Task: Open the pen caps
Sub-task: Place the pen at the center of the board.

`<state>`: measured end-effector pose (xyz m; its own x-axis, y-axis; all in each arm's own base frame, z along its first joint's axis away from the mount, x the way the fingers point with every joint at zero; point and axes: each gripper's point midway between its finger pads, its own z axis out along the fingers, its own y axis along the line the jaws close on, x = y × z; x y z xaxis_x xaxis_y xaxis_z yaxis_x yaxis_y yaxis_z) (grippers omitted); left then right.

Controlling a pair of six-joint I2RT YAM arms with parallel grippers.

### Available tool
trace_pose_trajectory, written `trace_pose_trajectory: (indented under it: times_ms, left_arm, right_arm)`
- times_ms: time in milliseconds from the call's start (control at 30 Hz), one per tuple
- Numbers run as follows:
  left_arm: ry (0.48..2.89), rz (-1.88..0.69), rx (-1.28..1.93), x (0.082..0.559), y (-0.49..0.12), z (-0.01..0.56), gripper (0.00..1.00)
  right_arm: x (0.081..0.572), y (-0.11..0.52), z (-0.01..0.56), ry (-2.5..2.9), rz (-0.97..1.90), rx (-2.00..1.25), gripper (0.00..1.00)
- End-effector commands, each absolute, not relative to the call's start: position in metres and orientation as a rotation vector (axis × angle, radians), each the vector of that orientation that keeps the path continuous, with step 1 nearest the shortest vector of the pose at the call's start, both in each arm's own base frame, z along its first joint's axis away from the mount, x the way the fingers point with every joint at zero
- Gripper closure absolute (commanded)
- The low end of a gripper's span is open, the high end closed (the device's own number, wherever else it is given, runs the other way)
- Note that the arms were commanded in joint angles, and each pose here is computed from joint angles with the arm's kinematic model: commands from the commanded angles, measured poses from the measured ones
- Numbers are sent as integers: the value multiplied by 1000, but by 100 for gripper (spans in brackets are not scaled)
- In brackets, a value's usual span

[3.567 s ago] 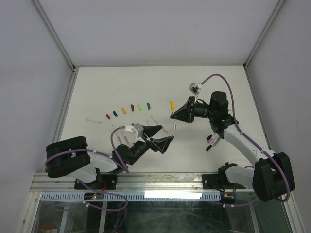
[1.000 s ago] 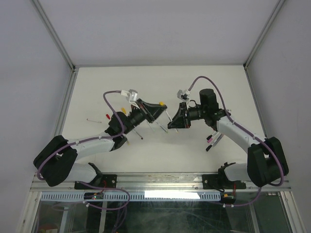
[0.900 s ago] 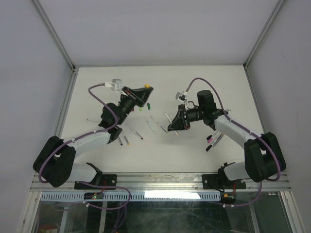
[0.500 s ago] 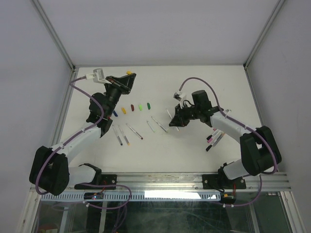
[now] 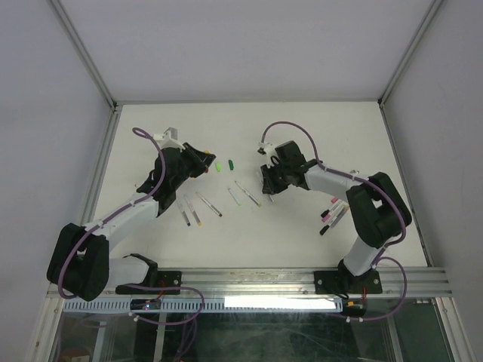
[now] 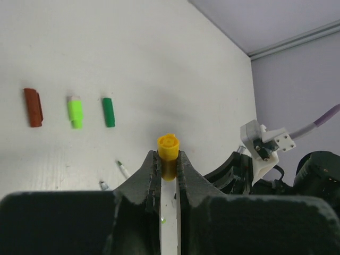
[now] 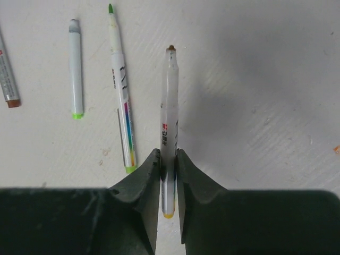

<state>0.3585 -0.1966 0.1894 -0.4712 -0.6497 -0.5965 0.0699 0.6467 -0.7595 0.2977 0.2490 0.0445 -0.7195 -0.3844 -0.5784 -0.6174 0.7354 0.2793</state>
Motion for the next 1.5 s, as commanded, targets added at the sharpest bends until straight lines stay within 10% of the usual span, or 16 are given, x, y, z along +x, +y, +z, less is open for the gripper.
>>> trace_pose_trajectory:
  times_ms: [0,867,1467]
  left_arm:
    - [1945,-935,-499,352,-199,172,100]
    - [1985,-939,-377,352,-226,162,100]
    - [2338,-347,-260,434,-294,82,100]
  right_arm:
    - [317,259,53,2422,602,-710,80]
    - [313,268,64,2420,710,-787,79]
    - [329,237,71,2445,737,-666,80]
